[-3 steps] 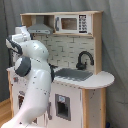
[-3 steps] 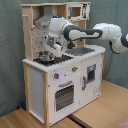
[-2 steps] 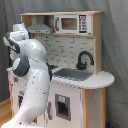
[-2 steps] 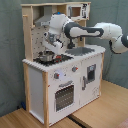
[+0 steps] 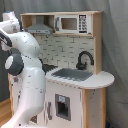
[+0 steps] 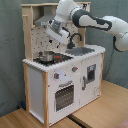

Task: Play with the kitchen

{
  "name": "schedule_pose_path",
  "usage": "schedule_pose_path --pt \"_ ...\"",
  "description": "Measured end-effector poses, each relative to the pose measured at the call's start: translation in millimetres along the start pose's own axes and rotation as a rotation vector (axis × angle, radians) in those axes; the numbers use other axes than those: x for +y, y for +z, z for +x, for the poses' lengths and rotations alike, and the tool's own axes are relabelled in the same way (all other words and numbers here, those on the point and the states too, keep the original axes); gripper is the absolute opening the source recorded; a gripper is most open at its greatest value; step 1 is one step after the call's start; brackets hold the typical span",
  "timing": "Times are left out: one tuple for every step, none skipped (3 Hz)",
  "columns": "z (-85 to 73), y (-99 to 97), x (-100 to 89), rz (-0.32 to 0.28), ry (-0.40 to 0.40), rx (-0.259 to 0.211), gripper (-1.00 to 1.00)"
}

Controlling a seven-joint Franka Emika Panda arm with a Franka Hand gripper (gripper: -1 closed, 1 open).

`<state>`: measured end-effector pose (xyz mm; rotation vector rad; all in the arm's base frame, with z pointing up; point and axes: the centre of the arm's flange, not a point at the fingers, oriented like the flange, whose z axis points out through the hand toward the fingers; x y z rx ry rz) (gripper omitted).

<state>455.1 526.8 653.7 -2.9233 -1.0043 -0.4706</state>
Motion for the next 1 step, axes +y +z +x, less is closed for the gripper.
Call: schedule_pose_path --pt "-18.1 -34.8 -19.6 -0.048 0.008 -0.001 1.0"
